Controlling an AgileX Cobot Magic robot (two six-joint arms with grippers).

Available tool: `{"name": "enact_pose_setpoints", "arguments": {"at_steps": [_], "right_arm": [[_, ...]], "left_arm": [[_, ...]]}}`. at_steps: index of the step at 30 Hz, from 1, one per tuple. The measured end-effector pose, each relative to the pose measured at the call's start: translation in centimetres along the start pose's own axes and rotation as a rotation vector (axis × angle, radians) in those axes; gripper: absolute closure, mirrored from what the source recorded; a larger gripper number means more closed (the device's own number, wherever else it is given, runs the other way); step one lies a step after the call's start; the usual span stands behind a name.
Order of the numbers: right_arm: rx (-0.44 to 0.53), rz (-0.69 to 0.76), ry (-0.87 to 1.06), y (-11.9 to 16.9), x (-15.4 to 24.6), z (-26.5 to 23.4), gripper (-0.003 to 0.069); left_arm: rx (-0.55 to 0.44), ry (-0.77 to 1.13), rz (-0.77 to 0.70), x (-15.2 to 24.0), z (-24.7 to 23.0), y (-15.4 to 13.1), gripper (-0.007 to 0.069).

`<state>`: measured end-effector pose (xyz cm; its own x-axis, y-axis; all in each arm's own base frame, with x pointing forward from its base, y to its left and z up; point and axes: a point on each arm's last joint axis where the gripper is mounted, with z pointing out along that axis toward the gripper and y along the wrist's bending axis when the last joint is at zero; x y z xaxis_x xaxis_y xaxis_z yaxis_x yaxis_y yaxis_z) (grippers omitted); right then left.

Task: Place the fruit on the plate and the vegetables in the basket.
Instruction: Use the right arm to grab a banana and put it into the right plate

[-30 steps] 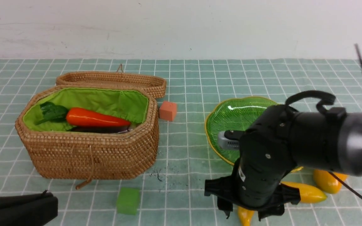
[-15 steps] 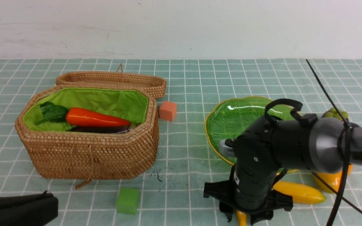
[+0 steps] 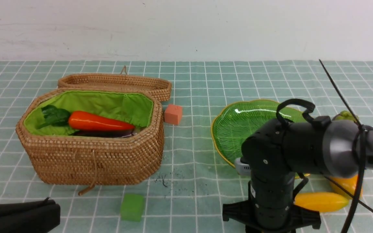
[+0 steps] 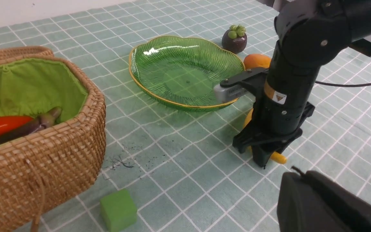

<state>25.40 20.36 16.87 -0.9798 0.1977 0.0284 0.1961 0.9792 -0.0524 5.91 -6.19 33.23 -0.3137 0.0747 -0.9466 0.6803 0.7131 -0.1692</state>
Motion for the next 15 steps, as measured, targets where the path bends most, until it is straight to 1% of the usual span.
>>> {"name": "enact_pose_setpoints", "arguments": {"at_steps": [4,7,8,10,11,12,15], "right_arm": [[-0.021,0.004,-0.003,-0.9,1.0,-2.6,0.0407],[-0.052,-0.026,-0.054,-1.7,2.3,-5.7,0.0407],[-0.057,-0.027,-0.061,-1.8,2.3,-5.9,0.0407],[-0.149,-0.048,-0.191,-2.7,2.7,-9.2,0.0407],[-0.154,-0.048,-0.195,-2.7,2.7,-9.3,0.0407],[-0.210,-0.056,-0.293,-3.2,2.1,-10.8,0.0407],[-0.287,-0.064,-0.418,-4.0,-0.2,-12.1,0.0407]], "left_arm": [[0.002,0.001,-0.005,0.0,0.0,0.0,0.0638],[0.002,0.001,-0.005,0.0,0.0,0.0,0.0638],[0.003,0.001,-0.006,0.0,0.0,0.0,0.0638],[0.012,-0.021,-0.006,-0.2,0.0,-0.1,0.0638],[0.014,-0.024,-0.006,-0.2,0.0,-0.1,0.0638],[0.029,-0.060,-0.006,-0.5,0.0,-0.3,0.0638],[0.056,-0.123,-0.006,-1.1,-0.1,-0.5,0.0638]]}}
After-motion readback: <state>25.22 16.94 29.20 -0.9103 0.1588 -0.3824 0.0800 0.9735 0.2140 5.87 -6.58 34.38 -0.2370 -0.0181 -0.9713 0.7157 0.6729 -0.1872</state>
